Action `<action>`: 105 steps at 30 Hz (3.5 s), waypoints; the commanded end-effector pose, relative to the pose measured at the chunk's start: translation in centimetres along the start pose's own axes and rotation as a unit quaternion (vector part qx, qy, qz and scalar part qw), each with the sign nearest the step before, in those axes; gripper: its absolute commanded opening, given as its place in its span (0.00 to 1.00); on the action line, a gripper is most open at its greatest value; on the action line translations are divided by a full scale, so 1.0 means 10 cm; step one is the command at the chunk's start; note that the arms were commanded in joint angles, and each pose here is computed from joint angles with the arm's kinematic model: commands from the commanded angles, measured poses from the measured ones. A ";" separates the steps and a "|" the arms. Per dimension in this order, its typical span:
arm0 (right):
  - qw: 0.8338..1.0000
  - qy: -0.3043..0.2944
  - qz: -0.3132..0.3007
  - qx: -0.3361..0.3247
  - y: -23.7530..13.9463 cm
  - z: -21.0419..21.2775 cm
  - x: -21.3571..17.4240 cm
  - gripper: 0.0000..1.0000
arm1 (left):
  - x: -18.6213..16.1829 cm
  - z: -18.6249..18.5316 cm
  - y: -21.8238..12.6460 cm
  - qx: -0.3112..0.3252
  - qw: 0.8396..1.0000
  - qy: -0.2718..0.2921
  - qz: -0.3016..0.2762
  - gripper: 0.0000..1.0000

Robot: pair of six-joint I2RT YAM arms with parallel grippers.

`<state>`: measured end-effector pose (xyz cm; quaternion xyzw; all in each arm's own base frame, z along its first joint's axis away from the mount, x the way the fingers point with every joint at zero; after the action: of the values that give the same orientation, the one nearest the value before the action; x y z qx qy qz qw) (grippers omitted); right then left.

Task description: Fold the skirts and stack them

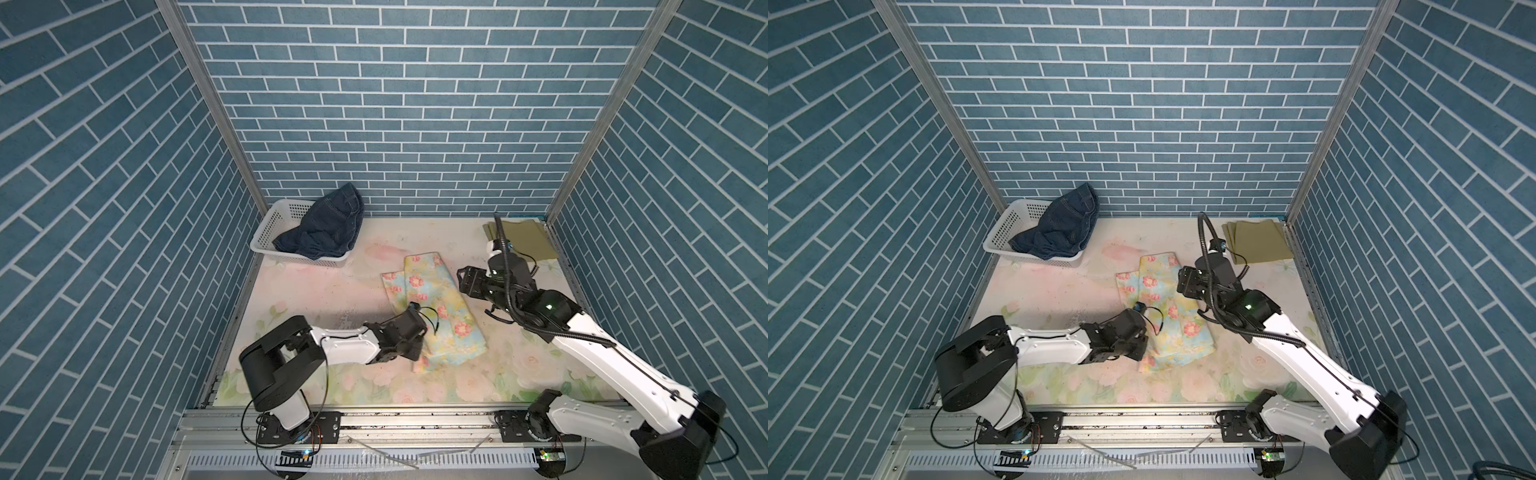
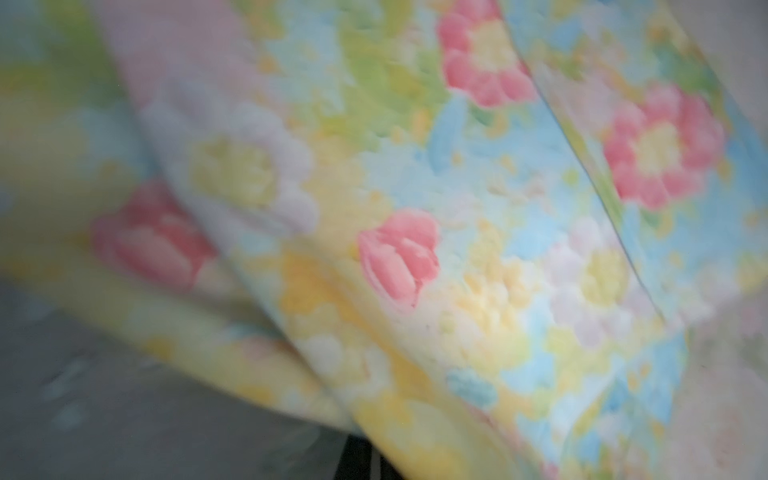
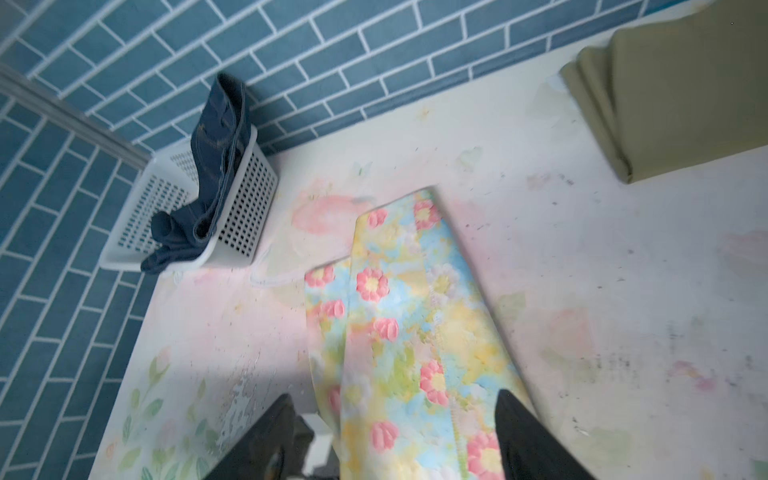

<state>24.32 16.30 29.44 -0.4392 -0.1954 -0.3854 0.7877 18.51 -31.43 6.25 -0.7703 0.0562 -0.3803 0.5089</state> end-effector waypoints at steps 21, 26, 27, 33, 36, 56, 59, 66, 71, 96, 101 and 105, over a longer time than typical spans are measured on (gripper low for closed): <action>0.982 0.042 0.095 -0.159 0.53 -1.09 -0.87 0.81 | 0.36 1.24 -0.76 0.061 0.993 -0.086 -0.056 0.67; 0.977 0.071 0.106 -0.173 0.61 -1.29 -1.03 0.81 | 0.61 1.53 -0.57 0.083 0.991 -0.098 -0.047 0.67; 0.976 0.074 0.107 -0.172 0.63 -1.30 -1.03 0.81 | 0.66 1.57 -0.52 0.084 0.991 -0.099 -0.044 0.66; 0.974 0.086 0.108 -0.181 0.66 -1.39 -1.06 0.81 | 0.81 1.73 -0.26 0.096 0.991 -0.097 -0.017 0.63; 0.972 0.093 0.105 -0.189 0.64 -1.46 -1.06 0.81 | 0.83 1.77 -0.16 0.101 0.991 -0.093 -0.004 0.61; 0.963 0.126 0.110 -0.212 0.67 -1.78 -1.12 0.81 | 0.80 1.86 0.03 0.114 0.990 -0.083 0.017 0.00; 0.962 0.132 0.111 -0.210 0.70 -1.80 -1.10 0.81 | 0.81 1.86 -0.02 0.119 0.989 -0.082 0.013 0.00; 0.963 0.143 0.125 -0.193 0.83 -1.80 -1.11 0.80 | 0.78 1.92 -0.14 0.133 0.987 -0.095 0.004 0.00; 0.967 0.135 0.128 -0.173 0.98 -1.76 -1.10 0.80 | 0.72 1.94 -0.18 0.139 0.985 -0.104 0.004 0.00; 0.984 0.065 0.104 -0.129 1.68 -1.58 -0.04 0.76 | -0.13 1.37 -0.70 0.164 0.978 -0.127 0.005 0.52; 0.983 0.063 0.105 -0.136 1.31 -1.65 -0.28 0.76 | -0.06 1.49 -1.02 0.203 0.971 -0.124 -0.030 0.69; 0.982 0.051 0.112 -0.145 1.05 -1.64 -0.48 0.75 | 0.11 1.66 -1.08 0.198 0.968 -0.150 -0.045 0.70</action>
<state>31.51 7.98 12.67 -0.5214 -0.0497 -0.3640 0.7702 25.75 -15.56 12.42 -0.7124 -0.1305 -0.2995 0.6211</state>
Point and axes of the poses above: each gripper's point midway between its finger pads, its own y axis out along the fingers, its own z axis along the line the jaws close on, x = y × z, the point moved 5 cm from there along -y, back along the fingers, and after that the axes turned 11 degrees about y, right-handed, at the moved point
